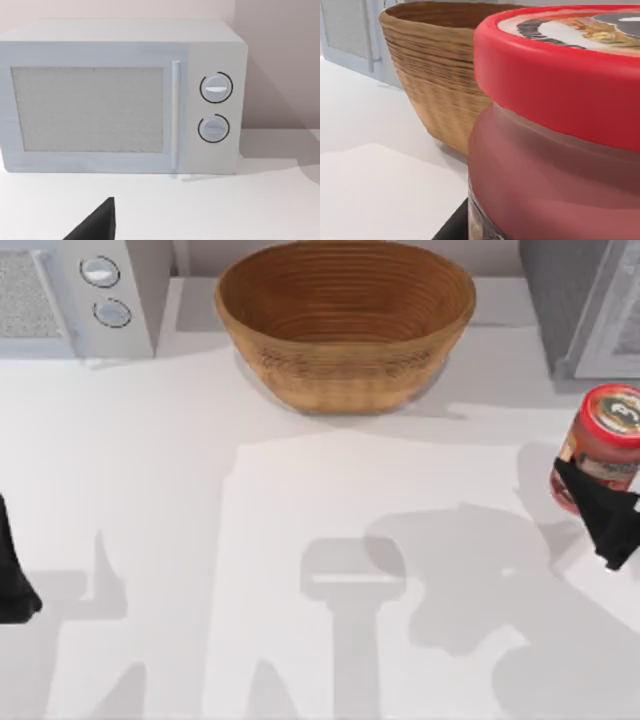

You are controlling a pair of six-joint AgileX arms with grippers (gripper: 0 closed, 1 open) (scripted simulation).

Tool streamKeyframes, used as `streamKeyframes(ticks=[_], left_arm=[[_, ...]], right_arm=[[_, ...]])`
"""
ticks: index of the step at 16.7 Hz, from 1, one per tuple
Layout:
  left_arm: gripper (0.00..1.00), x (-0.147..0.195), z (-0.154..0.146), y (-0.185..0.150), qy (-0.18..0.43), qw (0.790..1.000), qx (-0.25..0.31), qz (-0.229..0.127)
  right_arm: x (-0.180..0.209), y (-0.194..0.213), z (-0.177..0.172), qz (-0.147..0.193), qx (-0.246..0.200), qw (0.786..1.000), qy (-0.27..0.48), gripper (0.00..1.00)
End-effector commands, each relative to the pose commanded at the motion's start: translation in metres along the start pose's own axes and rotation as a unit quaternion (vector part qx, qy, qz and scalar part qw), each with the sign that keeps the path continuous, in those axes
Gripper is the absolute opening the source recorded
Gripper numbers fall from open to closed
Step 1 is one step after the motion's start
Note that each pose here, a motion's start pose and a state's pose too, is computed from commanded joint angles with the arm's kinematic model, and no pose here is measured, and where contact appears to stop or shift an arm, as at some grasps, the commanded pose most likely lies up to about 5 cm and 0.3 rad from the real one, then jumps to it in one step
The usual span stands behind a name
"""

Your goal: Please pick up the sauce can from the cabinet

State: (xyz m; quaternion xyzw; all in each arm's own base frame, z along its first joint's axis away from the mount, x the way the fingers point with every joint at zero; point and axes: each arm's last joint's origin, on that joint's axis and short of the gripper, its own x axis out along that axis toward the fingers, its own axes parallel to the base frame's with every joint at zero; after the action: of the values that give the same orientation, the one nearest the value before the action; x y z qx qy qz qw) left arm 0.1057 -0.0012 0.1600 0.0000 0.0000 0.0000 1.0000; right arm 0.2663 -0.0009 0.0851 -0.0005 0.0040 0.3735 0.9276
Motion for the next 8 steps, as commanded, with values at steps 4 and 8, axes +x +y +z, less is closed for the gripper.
streamKeyframes(ticks=[4, 8], left_arm=[[1.0, 0.0, 0.0, 0.0, 0.0, 1.0, 0.0, 0.0], [1.0, 0.0, 0.0, 0.0, 0.0, 1.0, 0.0, 0.0]], right_arm=[[0.017, -0.001, -0.01, 0.0, 0.01, 1.0, 0.005, 0.0], [0.052, -0.002, -0.023, -0.001, 0.0, 1.0, 0.0, 0.0]])
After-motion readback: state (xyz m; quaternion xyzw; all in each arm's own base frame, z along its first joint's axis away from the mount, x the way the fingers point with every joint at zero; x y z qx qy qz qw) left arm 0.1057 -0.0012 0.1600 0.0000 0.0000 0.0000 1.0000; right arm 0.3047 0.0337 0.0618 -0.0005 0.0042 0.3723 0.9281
